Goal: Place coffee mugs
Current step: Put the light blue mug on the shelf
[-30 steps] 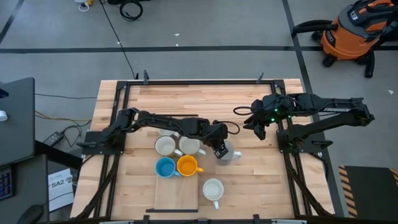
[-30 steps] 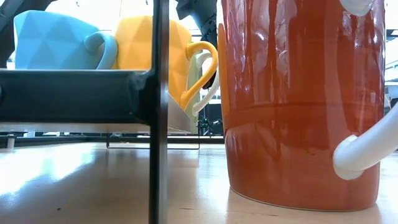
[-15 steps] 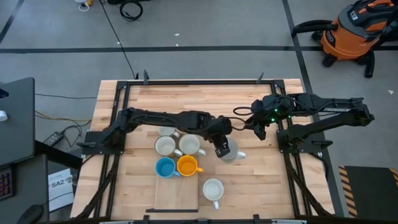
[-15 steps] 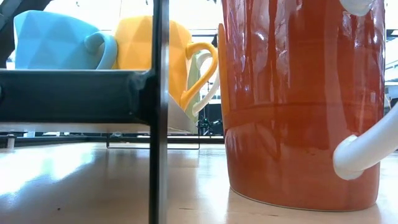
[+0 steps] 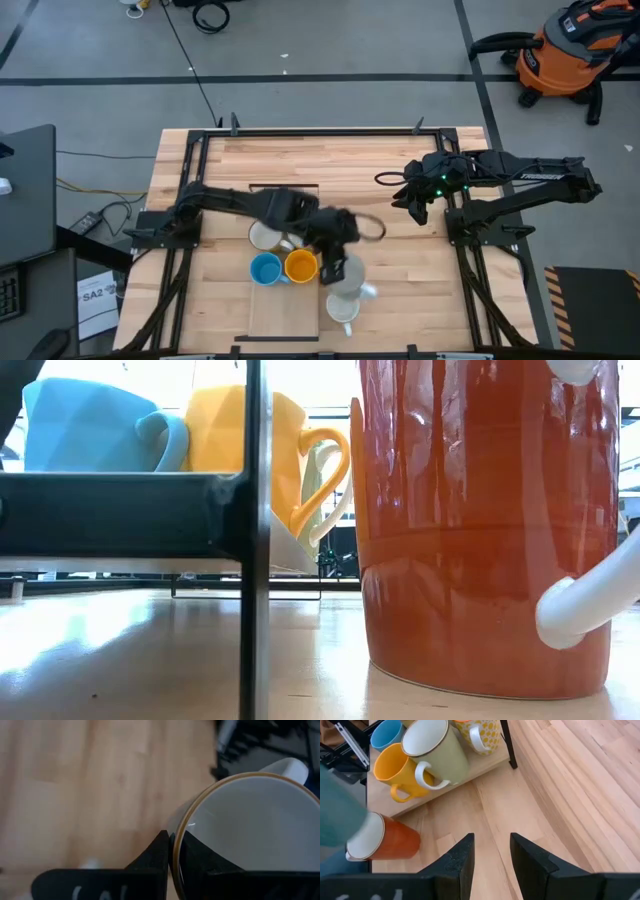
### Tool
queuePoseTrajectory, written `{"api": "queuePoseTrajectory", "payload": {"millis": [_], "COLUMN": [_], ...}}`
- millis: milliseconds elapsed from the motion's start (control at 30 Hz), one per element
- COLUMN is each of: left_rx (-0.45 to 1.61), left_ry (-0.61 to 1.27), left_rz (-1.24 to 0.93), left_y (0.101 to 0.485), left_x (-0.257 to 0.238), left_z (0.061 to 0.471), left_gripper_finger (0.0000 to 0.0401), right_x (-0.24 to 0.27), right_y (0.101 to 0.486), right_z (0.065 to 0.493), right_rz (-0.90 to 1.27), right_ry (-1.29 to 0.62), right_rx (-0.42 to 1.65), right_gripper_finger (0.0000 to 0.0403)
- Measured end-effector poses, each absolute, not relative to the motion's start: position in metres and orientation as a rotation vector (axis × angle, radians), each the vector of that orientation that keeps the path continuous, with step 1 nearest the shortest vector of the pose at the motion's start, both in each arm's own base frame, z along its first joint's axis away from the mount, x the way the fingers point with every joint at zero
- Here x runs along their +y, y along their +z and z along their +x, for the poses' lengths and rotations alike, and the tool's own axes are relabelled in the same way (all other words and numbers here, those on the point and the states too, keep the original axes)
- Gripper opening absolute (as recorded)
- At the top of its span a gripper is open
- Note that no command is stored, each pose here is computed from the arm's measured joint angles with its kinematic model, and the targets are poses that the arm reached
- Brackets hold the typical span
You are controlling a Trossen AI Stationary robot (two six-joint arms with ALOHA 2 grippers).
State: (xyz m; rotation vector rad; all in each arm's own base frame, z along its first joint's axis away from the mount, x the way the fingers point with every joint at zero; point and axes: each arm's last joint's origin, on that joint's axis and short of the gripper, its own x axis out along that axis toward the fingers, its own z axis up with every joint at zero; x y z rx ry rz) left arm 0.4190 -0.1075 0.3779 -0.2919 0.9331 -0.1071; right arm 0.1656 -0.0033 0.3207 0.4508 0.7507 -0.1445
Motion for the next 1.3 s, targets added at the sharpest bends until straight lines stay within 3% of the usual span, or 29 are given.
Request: {"api": "queuePoseTrajectory", "payload": {"millis": [233,500,800,1067,1300], "left_rx": [1.028,1.03,1.011,1.087,1.133], "left_ry": [-0.19,-0.152,-0.103,0.035,0.047], "left_rz": [-0.277,-0.335,-0.307,-0.301,-0.211], "left_y": [0.38,0.382,0.39,0.414,0.413], "left_x": [-0.157,-0.195,-0.195,-0.177,-0.197], "left_z": [0.391,0.372,0.361,0.319,0.293], "left_gripper_finger": [0.0033,0.0033,0.0033,0.0033,0.0033], "right_x": [-0.003,-0.003,-0.003,-0.003,-0.003], "right_y": [0.321,0.32,0.32,0.32,0.32], "right_z": [0.165,0.165,0.165,0.165,0.165], "right_rz": [0.451,0.423,0.42,0.42,0.42], "right_ry": [-0.145,-0.134,-0.133,-0.133,-0.133], "right_rx": [0.753,0.754,0.755,0.756,0.757], "right_gripper_finger": [0.013,0.013,0.013,0.013,0.013]}}
